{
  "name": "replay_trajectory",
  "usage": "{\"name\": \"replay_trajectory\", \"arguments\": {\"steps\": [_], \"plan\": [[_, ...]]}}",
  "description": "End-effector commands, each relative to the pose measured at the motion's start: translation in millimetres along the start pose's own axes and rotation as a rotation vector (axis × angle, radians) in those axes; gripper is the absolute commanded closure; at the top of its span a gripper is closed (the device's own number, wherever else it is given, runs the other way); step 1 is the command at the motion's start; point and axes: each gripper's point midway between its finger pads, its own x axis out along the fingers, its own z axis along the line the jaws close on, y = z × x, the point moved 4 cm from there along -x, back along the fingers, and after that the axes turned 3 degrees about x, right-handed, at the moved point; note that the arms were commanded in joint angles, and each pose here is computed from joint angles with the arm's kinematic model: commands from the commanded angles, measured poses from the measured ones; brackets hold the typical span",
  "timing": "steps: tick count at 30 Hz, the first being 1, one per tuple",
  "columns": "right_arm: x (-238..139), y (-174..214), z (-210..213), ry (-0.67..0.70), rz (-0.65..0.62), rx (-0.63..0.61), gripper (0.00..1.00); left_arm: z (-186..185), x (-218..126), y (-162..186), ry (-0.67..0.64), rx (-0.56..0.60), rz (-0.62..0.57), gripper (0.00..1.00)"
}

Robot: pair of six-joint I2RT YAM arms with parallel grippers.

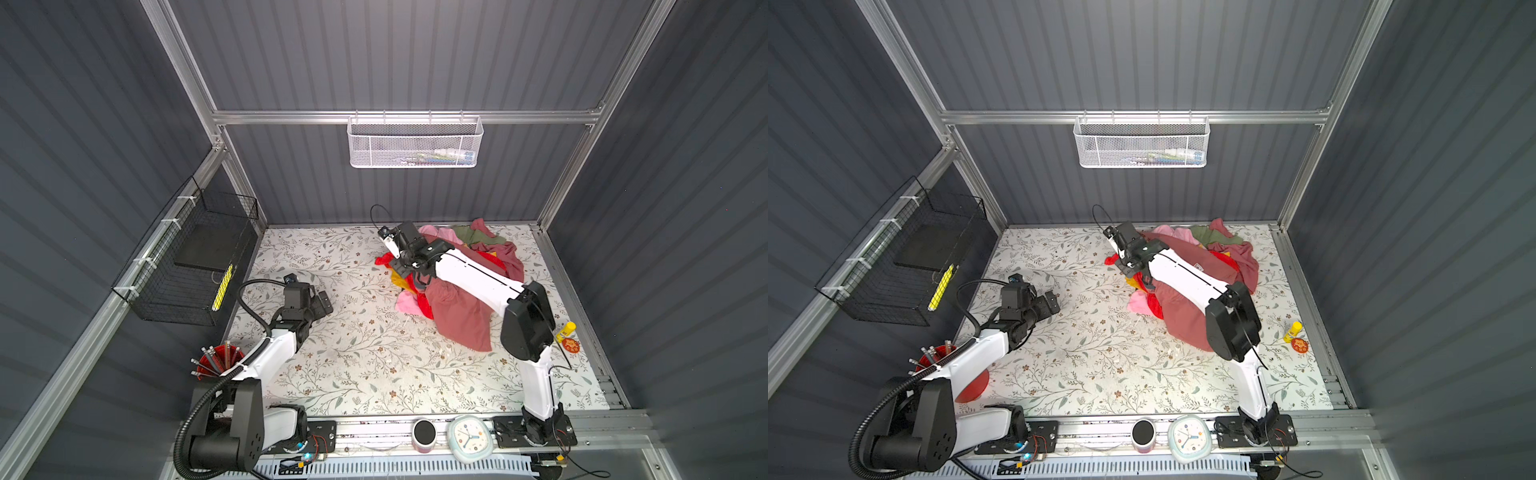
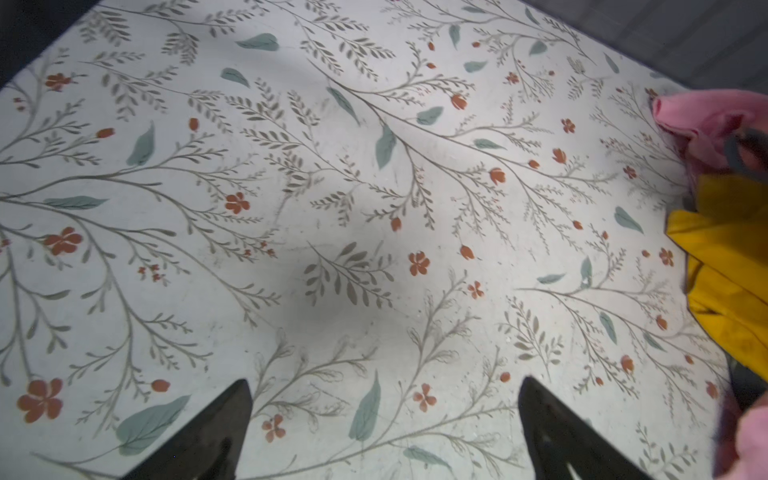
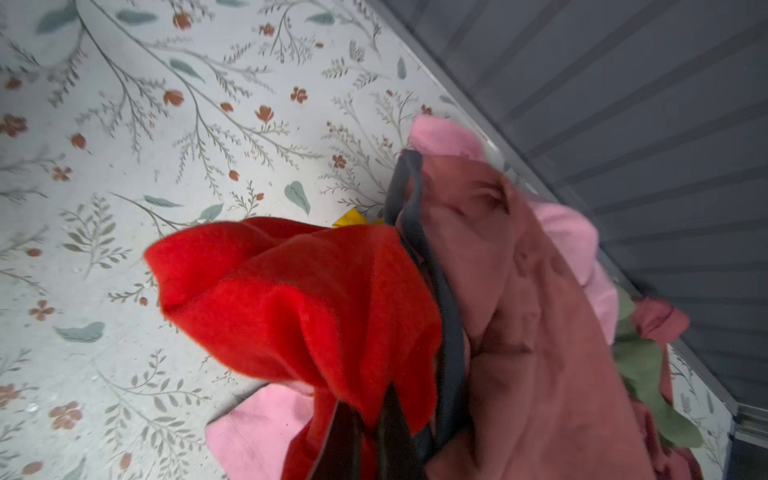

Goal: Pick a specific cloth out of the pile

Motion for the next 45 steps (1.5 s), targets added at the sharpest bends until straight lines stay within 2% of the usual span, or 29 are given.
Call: {"name": "replay_trajectory", "arguments": {"steps": [1, 7, 13, 18, 23, 27, 32, 41, 45], "plan": [[-25, -15, -13, -0.027, -0.084, 0.106, 1.0, -22, -1, -4, 0.025, 0.116, 0.01, 0.0], [-87, -38, -50, -0.016, -0.211, 0.202, 1.0, -49, 4, -2, 0.11, 0.135, 0.016, 0.0], [-148, -44, -89, -0.026, -0.325, 0.325, 1.0, -70, 0, -6, 0.168, 0.168, -0.009, 0.0], [-188, -33, -119, -0.004, -0.395, 0.415, 1.0, -84, -1, -2, 0.185, 0.204, -0.009, 0.0], [-209, -3, -156, 0.052, -0.422, 0.534, 1.0, -99, -3, -3, 0.215, 0.225, -0.02, 0.0], [-206, 29, -174, 0.101, -0.381, 0.597, 1.0, -118, -8, -7, 0.255, 0.265, -0.04, 0.0], [-171, 92, -185, 0.128, -0.257, 0.731, 1.0, -154, -14, -10, 0.34, 0.331, -0.056, 0.0], [-112, 196, -151, 0.092, -0.079, 0.854, 1.0, -231, -25, 9, 0.536, 0.433, -0.029, 0.0], [-102, 216, -129, 0.008, -0.088, 0.842, 1.0, -268, -31, 21, 0.691, 0.462, -0.001, 0.01]]}}
